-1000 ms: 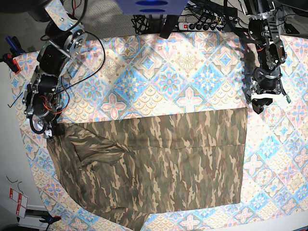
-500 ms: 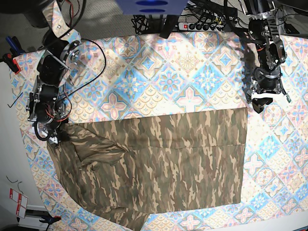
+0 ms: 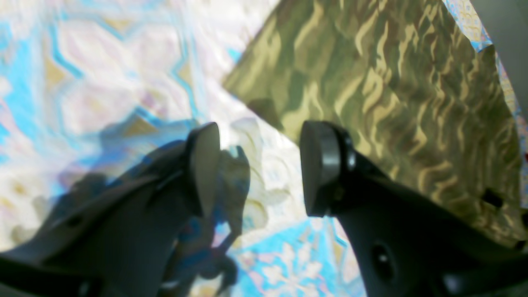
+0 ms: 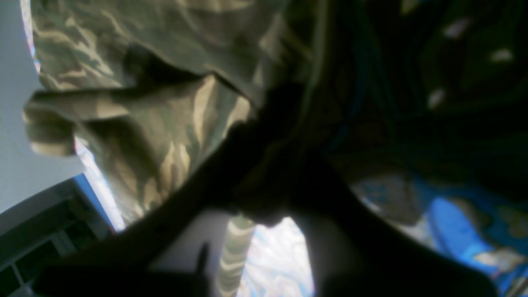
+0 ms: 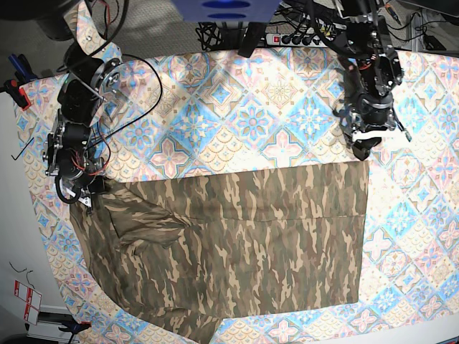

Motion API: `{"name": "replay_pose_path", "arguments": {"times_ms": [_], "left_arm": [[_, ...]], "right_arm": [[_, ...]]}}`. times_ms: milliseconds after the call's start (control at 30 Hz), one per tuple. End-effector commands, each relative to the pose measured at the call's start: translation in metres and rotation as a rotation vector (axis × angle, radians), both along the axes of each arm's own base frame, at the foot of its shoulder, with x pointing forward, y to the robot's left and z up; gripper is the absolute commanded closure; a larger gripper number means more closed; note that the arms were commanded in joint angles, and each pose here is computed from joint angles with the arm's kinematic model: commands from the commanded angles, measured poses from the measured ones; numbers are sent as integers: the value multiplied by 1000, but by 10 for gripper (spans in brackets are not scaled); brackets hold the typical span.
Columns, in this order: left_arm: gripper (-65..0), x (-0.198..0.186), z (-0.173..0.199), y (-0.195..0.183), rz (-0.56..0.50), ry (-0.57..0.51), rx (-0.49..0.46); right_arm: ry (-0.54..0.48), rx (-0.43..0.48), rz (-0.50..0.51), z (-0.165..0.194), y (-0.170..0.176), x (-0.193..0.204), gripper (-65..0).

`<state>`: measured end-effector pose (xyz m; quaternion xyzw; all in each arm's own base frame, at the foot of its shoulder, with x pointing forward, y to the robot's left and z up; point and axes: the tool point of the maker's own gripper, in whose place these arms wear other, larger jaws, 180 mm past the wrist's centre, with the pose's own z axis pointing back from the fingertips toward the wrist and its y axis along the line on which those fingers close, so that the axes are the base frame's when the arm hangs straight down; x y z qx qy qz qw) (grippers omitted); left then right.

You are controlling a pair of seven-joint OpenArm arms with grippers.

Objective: Fold the T-shirt properly

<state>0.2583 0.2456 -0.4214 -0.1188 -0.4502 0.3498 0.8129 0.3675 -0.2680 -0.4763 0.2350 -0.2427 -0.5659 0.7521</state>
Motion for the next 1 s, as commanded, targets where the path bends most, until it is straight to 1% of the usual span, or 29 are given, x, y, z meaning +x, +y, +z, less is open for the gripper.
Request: {"name": "replay_pose_path", "arguments": {"times_ms": [0,100,167,400,567,733,967], "left_arm": [[-318,6,12,10,30,-46,17],[-319,2,16,31,123,-64,6],[-319,2,17,41,157,-68,7],[-319,19,-5,42,144,-14,-54],[-317,30,-8,45,145,-12,-63],[-315,38,-23,51,153,21,-86],[-314,58,-14,46,143,-11,-98]], "right_arm": [[-25,-11,-4,11,-7,9,-46],[-20,4,9,10,-3,8,-2],[-17,13,18,11,-1,7,0],[-13,21,24,10,1,7,0],[-15,21,24,11,0,7,0],[-15,19,23,11,0,7,0],[-14,9,19,12,-6,6,0]]}}
